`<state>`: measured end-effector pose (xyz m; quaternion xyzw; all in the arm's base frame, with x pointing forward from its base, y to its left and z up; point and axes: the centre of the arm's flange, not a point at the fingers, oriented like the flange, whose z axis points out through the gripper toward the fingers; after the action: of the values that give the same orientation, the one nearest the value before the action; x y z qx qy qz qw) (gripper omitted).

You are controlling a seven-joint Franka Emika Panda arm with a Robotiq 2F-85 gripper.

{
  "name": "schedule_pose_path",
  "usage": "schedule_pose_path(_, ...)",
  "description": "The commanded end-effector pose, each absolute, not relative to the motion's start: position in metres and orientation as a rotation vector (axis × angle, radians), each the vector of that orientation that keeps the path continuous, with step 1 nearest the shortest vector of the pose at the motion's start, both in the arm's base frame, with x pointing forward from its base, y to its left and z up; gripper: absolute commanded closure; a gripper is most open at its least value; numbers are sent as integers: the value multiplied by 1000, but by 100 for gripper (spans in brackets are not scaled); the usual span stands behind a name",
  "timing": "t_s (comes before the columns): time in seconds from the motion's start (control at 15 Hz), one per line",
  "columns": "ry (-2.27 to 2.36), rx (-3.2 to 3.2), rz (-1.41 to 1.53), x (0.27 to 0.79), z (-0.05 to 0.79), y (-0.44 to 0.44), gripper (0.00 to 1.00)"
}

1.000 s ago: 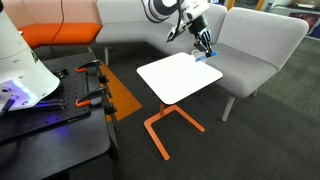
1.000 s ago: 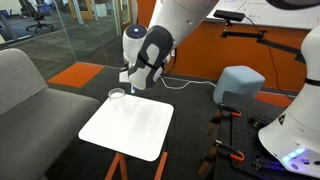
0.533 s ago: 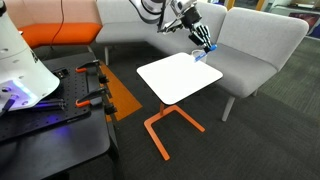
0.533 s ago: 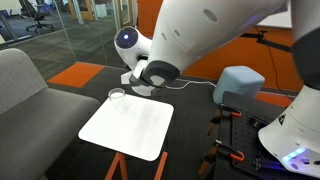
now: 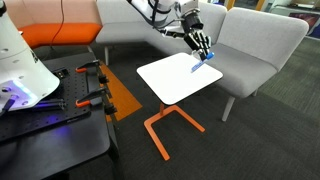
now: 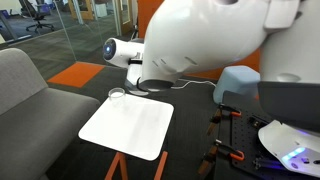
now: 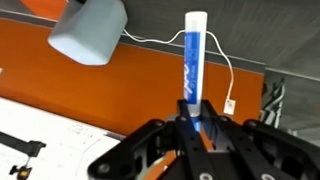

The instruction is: Put the blue object in the glass cup

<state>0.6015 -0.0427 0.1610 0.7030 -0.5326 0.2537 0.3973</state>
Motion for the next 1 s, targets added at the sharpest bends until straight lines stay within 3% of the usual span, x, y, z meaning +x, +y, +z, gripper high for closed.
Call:
schedule_pose_path(0.0, -1378, 1737, 655, 624, 167, -49, 95)
schedule_pose_path(0.93, -1360, 1788, 891, 668, 186, -45, 95)
